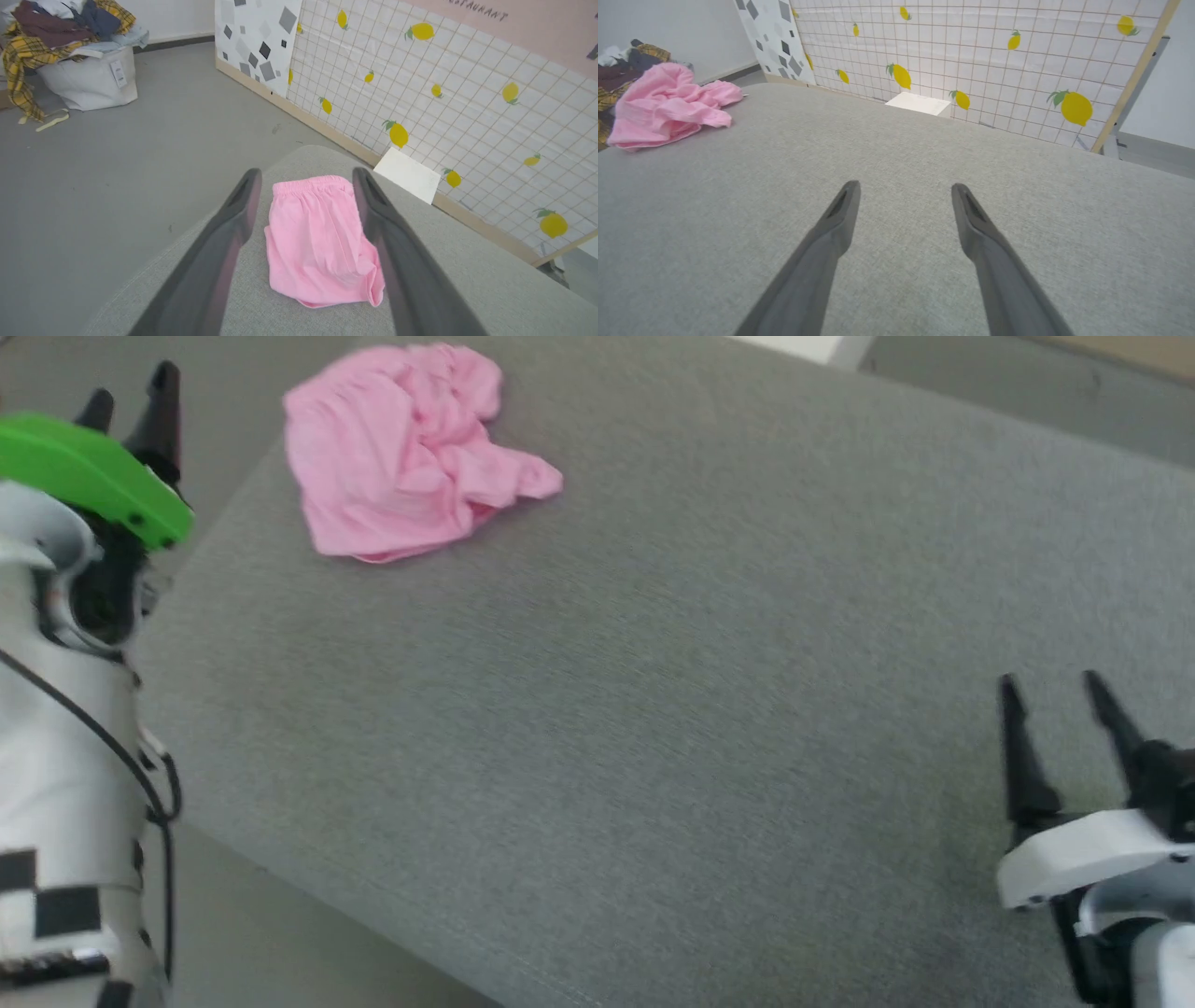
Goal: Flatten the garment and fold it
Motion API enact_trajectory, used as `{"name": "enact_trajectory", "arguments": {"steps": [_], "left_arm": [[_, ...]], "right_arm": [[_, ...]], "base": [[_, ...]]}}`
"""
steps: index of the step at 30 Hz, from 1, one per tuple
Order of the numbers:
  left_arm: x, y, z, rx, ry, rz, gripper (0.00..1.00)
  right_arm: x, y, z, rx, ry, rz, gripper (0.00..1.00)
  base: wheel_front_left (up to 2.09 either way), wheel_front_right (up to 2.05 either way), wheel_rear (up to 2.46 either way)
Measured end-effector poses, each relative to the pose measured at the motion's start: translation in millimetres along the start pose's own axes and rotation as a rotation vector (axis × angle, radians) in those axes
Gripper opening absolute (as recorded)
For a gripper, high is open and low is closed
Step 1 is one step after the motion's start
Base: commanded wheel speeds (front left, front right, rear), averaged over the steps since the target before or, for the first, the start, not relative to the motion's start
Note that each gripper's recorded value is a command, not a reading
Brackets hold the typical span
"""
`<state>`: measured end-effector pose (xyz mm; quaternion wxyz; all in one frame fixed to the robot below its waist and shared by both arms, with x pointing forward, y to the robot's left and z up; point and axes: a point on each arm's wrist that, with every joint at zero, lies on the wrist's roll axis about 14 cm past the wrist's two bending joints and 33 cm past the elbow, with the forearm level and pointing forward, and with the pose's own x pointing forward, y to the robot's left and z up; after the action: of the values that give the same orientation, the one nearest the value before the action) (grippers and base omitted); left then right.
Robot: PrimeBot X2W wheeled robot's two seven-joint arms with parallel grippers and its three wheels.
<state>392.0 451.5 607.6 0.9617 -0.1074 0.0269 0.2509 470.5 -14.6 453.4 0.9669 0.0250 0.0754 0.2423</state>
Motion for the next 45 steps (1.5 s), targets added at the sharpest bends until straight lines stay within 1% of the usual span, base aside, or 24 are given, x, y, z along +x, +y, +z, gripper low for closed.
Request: {"name": "enact_trajectory", "arguments": {"steps": [3,5,8,10,13,15,22,23,24,25,27,30,31,32,34,36,37,41,43,45], "left_arm": [[26.5,-6.0,-28.0,-0.002,0.145,0.006,1.0],[39.9,-6.2,-56.0,0.017,0.27,0.024,1.0],[53.3,-7.4,-96.1,0.011,0.425,0.053,1.0],[60.4,-13.0,-118.3,-0.007,0.493,0.054,1.0],[70.9,-22.0,-144.7,-0.021,0.564,0.051,1.0],[75.1,-24.0,-163.3,-0.007,0.607,0.057,1.0],[75.4,-21.8,-212.4,0.025,0.716,0.077,1.0],[75.0,-21.1,-217.2,0.036,0.726,0.078,0.49],[76.5,-20.7,-218.5,0.051,0.716,0.077,0.2],[78.4,-19.6,-218.1,0.064,0.699,0.078,0.0],[80.3,-17.4,-217.9,0.077,0.675,0.082,0.0],[89.7,-13.0,-198.5,0.099,0.547,0.086,0.0],[94.3,-10.5,-185.6,0.113,0.482,0.088,0.0],[99.0,-8.0,-170.2,0.149,0.414,0.088,0.0],[108.2,-8.6,-136.5,0.161,0.283,0.083,0.0],[116.2,-17.3,-99.3,0.2,0.168,0.053,0.0],[119.2,-24.6,-83.4,0.195,0.12,0.036,0.0],[125.8,-82.8,-5.4,0.205,-0.081,-0.109,0.0],[119.7,-119.6,34.1,0.233,-0.168,-0.201,0.0],[108.2,-155.4,59.3,0.256,-0.217,-0.293,0.0]], "right_arm": [[-2.2,-33.0,-9.8,-0.005,0.022,-0.086,1.0],[-5.9,-56.6,-16.9,-0.009,0.038,-0.148,1.0],[-13.9,-84.9,-31.8,-0.014,0.075,-0.223,1.0],[-19.0,-96.8,-42.3,-0.019,0.105,-0.255,1.0],[-24.5,-108.2,-57.0,-0.025,0.147,-0.283,1.0],[-26.3,-113.8,-65.8,-0.023,0.169,-0.297,1.0],[-27.8,-122.4,-77.4,-0.023,0.189,-0.315,1.0],[-27.9,-123.2,-78.0,-0.023,0.189,-0.317,1.0],[-27.9,-123.5,-78.7,-0.023,0.19,-0.317,1.0],[-27.9,-123.5,-79.2,-0.022,0.19,-0.317,1.0],[-28.1,-123.5,-79.3,-0.021,0.19,-0.317,1.0],[-28.8,-122.4,-78.5,-0.015,0.185,-0.315,1.0],[-29.2,-122.3,-78.0,-0.013,0.182,-0.315,1.0],[-29.7,-121.9,-77.9,-0.006,0.18,-0.315,1.0],[-30.7,-120.3,-77.5,0.005,0.176,-0.313,1.0],[-32.4,-117.1,-76.2,0.021,0.168,-0.308,1.0],[-33.4,-115.8,-75.6,0.027,0.165,-0.306,1.0],[-39.7,-108.3,-70.2,0.062,0.142,-0.298,1.0],[-45.0,-104.6,-66.5,0.084,0.126,-0.297,1.0],[-50.2,-100.6,-62.1,0.1,0.108,-0.296,1.0]], "base": [[0.0,0.0,0.0],[0.0,0.0,0.0],[0.0,0.0,0.0],[0.0,0.0,0.0],[0.0,0.0,0.0],[0.0,0.0,0.0],[0.0,0.0,0.0],[0.0,0.0,0.0],[0.0,0.0,0.0],[0.0,0.0,0.0],[0.0,0.0,0.0],[0.0,0.0,0.0],[0.0,0.0,0.0],[0.0,0.0,0.0],[0.0,0.0,0.0],[0.0,0.0,0.0],[0.0,0.0,0.0],[0.0,0.0,0.0],[0.0,0.0,0.0],[0.0,0.0,0.0]]}}
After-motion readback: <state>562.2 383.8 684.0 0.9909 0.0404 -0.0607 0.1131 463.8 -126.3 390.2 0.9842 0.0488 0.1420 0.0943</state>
